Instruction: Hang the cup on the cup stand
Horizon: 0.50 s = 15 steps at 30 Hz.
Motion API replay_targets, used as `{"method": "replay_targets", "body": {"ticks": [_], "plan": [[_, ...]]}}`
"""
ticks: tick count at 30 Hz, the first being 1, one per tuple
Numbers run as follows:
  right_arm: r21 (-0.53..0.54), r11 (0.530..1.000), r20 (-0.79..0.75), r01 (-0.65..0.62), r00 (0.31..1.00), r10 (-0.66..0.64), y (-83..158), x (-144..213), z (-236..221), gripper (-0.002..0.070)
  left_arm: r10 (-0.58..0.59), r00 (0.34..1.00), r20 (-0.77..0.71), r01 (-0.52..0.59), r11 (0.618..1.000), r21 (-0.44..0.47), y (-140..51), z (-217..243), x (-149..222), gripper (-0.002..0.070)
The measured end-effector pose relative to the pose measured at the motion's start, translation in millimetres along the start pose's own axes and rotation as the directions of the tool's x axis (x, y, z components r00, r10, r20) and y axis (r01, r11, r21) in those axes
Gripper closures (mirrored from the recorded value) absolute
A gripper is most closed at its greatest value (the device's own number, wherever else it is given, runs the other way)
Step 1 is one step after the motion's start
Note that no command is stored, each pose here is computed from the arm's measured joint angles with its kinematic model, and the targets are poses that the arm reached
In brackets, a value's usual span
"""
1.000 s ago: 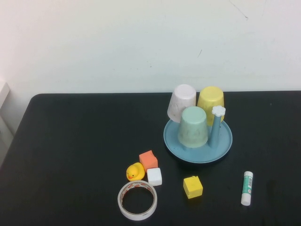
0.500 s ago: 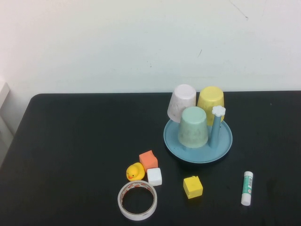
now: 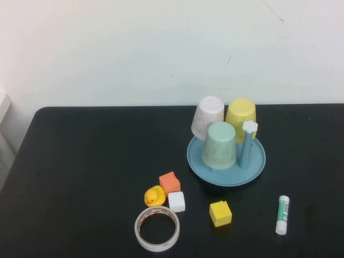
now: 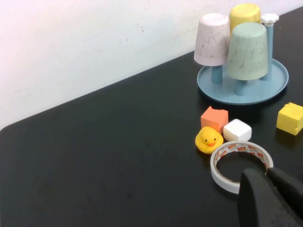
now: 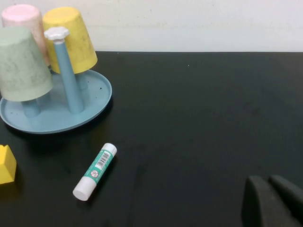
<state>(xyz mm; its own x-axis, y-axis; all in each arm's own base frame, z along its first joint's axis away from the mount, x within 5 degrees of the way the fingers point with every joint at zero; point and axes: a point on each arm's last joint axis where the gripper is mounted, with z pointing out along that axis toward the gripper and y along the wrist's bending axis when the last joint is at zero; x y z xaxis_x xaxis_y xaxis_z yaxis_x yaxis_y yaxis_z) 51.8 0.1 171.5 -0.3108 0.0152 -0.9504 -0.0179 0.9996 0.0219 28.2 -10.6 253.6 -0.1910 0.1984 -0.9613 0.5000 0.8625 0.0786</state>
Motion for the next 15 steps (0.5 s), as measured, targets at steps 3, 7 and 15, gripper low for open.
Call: {"method": "replay_targets", "body": {"ticks": [3, 7, 15], "plan": [[0.0, 1.0, 0.0, 0.0, 1.0, 0.0, 0, 0, 0, 0.0676, 0.005, 1.0, 0.009, -0.005, 1.0, -0.003, -0.4, 4, 3, 0.0676], [0.0, 1.0, 0.0, -0.002, 1.0, 0.002, 0, 0, 0, 0.0676, -0.004, 0.999, 0.047, 0.008, 0.997, -0.075, 1.0, 12, 11, 0.0676], [0.0, 1.0, 0.0, -0.002, 1.0, 0.002, 0, 0, 0, 0.0676, -0.086, 0.985, 0.152, 0.137, 0.922, -0.361, 12.8, 29, 37, 0.0676]]}}
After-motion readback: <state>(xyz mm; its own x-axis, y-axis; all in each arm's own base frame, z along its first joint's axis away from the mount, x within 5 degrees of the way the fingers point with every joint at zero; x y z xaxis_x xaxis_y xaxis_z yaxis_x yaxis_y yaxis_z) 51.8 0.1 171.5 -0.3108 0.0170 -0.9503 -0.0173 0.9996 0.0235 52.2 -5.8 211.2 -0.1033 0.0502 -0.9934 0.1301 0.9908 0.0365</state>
